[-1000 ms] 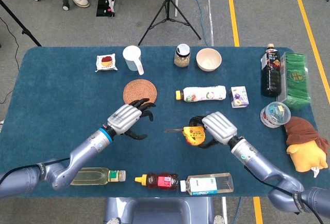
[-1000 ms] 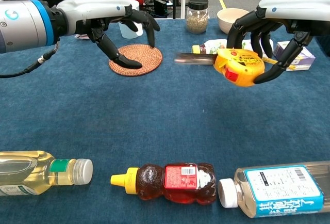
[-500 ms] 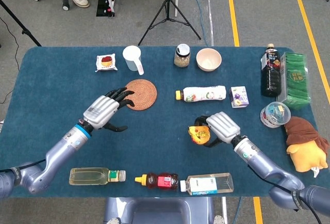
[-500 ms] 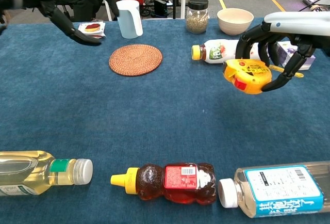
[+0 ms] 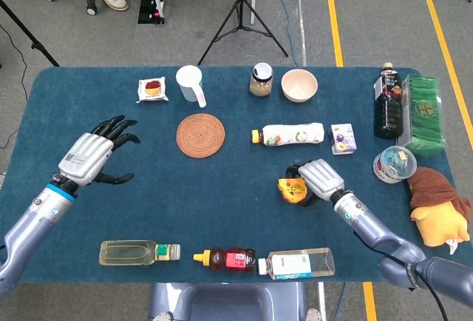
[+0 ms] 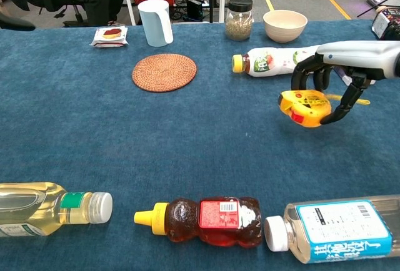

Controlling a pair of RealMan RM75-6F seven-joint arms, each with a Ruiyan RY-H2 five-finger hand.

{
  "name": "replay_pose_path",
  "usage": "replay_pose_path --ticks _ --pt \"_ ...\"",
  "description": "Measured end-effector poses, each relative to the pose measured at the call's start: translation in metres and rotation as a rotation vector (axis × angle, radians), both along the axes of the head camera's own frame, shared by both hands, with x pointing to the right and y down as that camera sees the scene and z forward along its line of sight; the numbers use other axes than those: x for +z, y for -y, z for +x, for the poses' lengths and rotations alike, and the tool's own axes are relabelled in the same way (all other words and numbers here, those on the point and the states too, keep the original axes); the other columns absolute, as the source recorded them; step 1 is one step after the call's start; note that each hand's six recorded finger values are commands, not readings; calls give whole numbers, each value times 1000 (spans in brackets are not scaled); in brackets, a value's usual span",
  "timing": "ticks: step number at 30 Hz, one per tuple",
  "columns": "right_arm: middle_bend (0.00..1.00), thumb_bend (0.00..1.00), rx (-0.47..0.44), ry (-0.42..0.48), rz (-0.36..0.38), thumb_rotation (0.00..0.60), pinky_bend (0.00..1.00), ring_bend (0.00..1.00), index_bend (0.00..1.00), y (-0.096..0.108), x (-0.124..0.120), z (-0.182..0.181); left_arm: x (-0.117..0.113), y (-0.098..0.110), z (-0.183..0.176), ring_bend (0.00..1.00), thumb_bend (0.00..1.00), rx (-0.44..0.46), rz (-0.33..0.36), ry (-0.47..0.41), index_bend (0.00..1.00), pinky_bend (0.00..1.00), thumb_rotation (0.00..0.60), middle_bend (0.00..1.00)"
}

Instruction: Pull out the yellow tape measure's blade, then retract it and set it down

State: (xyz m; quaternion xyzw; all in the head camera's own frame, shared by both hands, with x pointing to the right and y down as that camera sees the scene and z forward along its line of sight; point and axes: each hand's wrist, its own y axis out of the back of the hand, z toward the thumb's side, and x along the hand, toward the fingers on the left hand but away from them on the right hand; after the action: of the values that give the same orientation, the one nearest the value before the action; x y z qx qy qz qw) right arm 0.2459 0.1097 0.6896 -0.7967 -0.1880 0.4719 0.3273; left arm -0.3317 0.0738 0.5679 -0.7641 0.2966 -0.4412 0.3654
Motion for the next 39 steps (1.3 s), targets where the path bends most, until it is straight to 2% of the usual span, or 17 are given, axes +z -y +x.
replay_pose_path --ticks 7,12,14,17,21,25,28,31,35,39 --pt "140 151 -1 -17 -27 600 159 147 67 -1 3 1 2 -10 -22 0 174 -17 -18 31 268 110 564 112" --pt "146 141 6 -10 -23 600 162 141 54 3 -6 3 1 -11 -32 0 173 -36 -20 46 268 111 562 113" --pt "190 133 18 -2 -13 600 200 169 101 6 -13 4 0 -12 -38 0 174 -47 -15 58 272 110 574 112" --pt "276 147 46 13 21 600 294 274 218 12 -24 9 -1 -13 -45 11 177 -58 -2 85 370 133 591 137" --pt "444 234 108 38 93 600 487 512 435 22 -43 21 -4 -17 -60 86 203 -77 34 143 500 172 598 256" --pt "548 301 175 53 186 600 600 624 538 29 -61 41 -8 -25 -82 188 247 -125 68 203 579 235 599 348" --pt "585 308 243 28 246 600 612 633 561 28 -74 72 -9 -35 -105 241 319 -184 83 242 643 267 600 433" --pt "593 310 273 -28 277 600 599 629 565 24 -87 99 -12 -47 -128 282 338 -240 105 286 688 267 600 487" --pt "580 311 314 -86 292 600 579 613 562 14 -102 124 -19 -59 -147 300 329 -287 141 324 701 267 600 500" --pt "564 311 365 -130 286 600 554 591 553 -6 -114 144 -27 -73 -158 300 294 -320 167 337 701 267 599 500"
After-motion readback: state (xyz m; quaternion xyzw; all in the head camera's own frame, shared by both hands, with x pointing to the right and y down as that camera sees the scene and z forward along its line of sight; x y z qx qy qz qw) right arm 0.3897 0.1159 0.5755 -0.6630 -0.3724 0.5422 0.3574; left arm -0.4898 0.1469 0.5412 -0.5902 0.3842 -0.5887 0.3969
